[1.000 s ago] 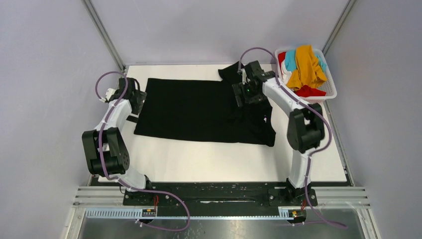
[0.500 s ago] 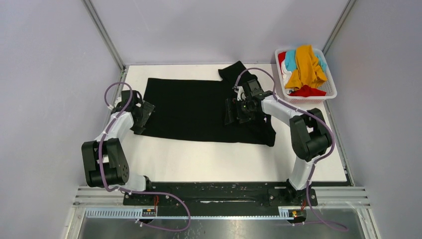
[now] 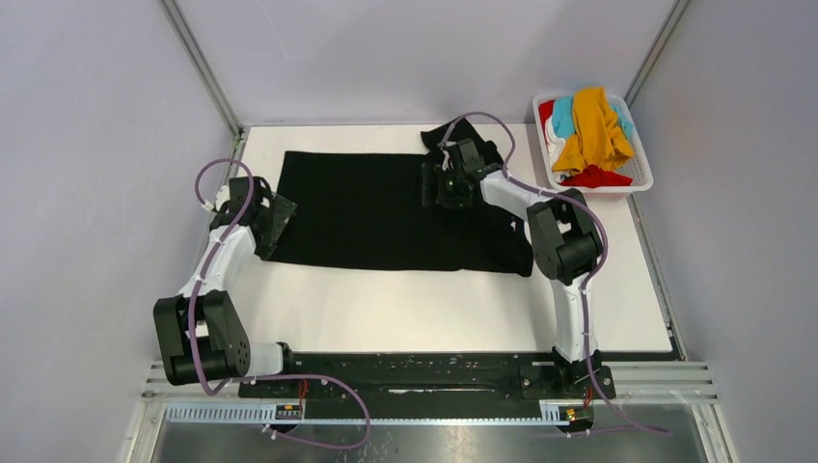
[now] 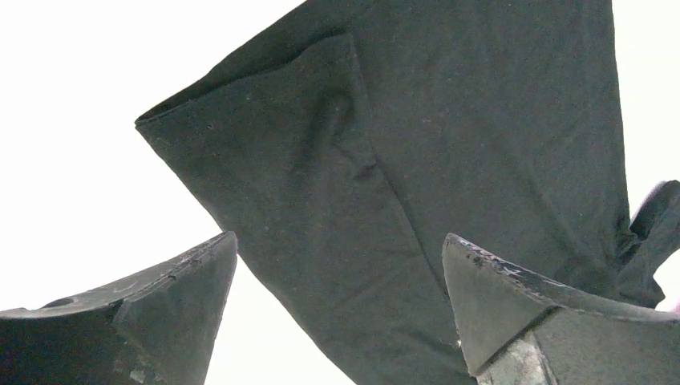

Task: Fold and stack the t-shirts
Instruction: Fold the flattened tshirt in 1/3 of the way

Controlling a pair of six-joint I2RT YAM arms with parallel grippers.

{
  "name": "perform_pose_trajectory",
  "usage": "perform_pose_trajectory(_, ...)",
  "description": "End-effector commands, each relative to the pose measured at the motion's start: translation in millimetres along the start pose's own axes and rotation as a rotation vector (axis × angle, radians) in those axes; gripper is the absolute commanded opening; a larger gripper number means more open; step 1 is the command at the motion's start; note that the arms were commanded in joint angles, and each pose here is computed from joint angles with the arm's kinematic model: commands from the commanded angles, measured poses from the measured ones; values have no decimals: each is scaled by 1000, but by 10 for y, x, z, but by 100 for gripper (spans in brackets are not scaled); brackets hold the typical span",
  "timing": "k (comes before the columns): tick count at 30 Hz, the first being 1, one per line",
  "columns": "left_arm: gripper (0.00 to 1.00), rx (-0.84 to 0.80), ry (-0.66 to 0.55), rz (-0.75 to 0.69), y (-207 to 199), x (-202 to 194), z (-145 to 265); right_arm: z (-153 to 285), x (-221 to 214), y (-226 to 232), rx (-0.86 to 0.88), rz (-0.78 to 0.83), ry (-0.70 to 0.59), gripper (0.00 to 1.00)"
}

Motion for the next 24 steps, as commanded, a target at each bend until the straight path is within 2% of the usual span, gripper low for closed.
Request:
perform_pose_trajectory(1, 99, -48, -59, -13, -150, 157, 171, -77, 826, 274, 61, -20, -244, 99)
perform_pose_trajectory(4, 99, -44, -71, -21, -159, 190, 213, 6, 1032, 427, 105, -11, -290, 99)
perform_pose_trajectory(6, 99, -50, -79, -22, -164, 206, 233, 107, 1014, 436, 101, 1, -293, 99)
perform_pose_trajectory(10, 99, -62, -74, -29, -188, 199, 218, 301, 679, 269, 29, 5, -242, 99)
perform_pose_trajectory(16, 99, -81, -17, -31, -240, 102, 87, 444, -58, 44, -68, -64, -100, 99)
perform_pose_trajectory(20, 99, -80, 5, -35, -220, 54, 34, 397, -163, -12, -90, -83, -88, 99)
perform_pose_trajectory(24, 99, -75, 7, -40, -193, 42, 25, 273, -84, -62, -119, -90, -69, 100)
Point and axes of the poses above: each gripper's point midway between its finger pads, its own z axis back along the fingers, its own y axis along the line the jaws close on, x = y × z, the point moved 2 cm from there along z, back along the fingers, and after that the axes turned 13 degrees about z, right-handed, at the moved point
